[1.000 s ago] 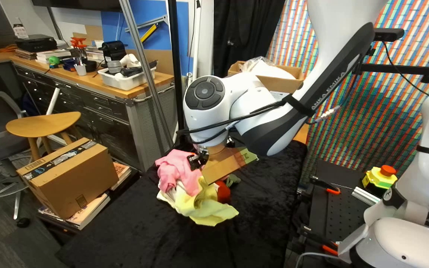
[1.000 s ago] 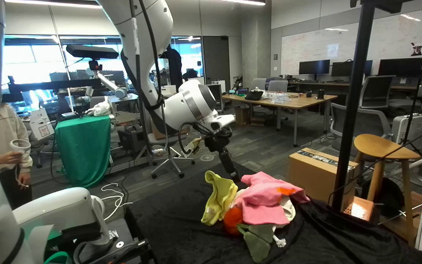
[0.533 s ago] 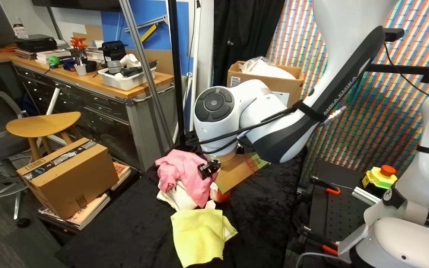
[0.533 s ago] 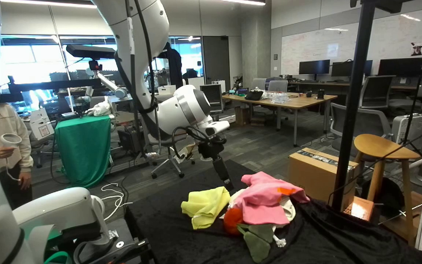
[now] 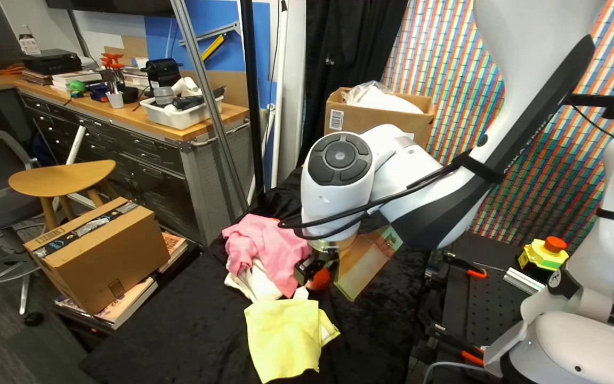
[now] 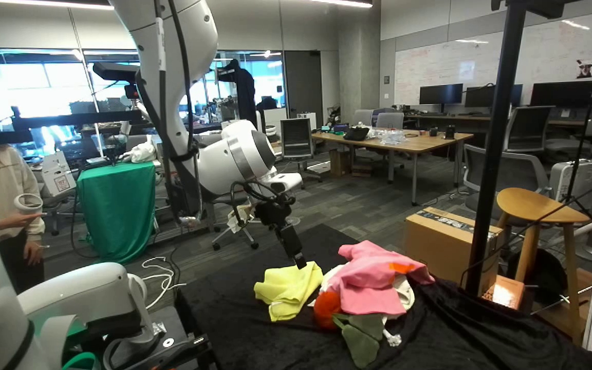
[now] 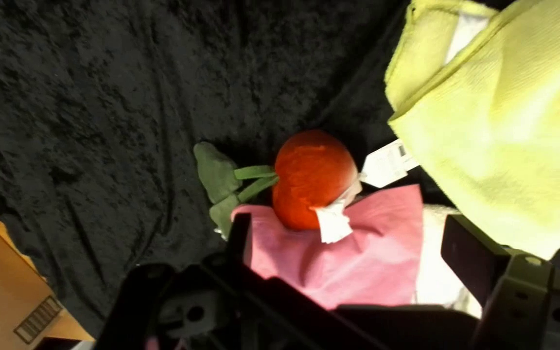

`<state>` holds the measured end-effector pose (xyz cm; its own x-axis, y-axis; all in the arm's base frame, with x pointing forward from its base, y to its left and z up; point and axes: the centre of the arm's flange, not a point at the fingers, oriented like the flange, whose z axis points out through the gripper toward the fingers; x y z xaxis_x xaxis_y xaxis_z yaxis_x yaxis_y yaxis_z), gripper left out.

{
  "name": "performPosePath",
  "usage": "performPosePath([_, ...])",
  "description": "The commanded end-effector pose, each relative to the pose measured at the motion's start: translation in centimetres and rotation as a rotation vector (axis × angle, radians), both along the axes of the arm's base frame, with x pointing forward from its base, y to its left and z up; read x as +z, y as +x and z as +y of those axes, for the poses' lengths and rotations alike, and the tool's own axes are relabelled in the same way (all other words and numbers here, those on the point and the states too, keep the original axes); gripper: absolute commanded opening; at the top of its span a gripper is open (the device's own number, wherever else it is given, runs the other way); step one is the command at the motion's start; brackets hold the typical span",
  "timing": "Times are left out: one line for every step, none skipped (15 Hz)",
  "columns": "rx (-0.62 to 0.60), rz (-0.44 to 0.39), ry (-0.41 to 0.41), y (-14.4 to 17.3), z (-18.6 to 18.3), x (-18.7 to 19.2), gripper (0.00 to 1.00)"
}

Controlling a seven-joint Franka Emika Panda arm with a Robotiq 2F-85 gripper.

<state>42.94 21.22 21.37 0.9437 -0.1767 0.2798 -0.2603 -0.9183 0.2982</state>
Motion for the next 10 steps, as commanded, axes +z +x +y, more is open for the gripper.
performPosePath([0.17,0.028,0.103,0.1,1.8,-0.3,1.0])
performPosePath([0.214,0.04,0.133,0.5,2.6,-0.6,1.0])
performPosePath([0.25,0.055,0.158,0.8,3.2,-1.3,1.0])
performPosePath([0.276,0.067,0.176,0.8,3.5,-1.6,1.0])
performPosePath([0.318,0.083,0.208,0.7,3.7,-2.0,1.0])
performPosePath([0.354,0.106,0.237,0.5,3.8,-2.2,1.0])
performPosePath([0.385,0.164,0.24,0.0,3.9,-2.6,1.0])
performPosePath([0.415,0.208,0.236,-0.7,3.9,-2.7,1.0])
performPosePath([0.456,0.248,0.226,-1.5,3.9,-3.0,1.0])
performPosePath([0.501,0.283,0.23,-2.0,4.1,-3.4,1.0])
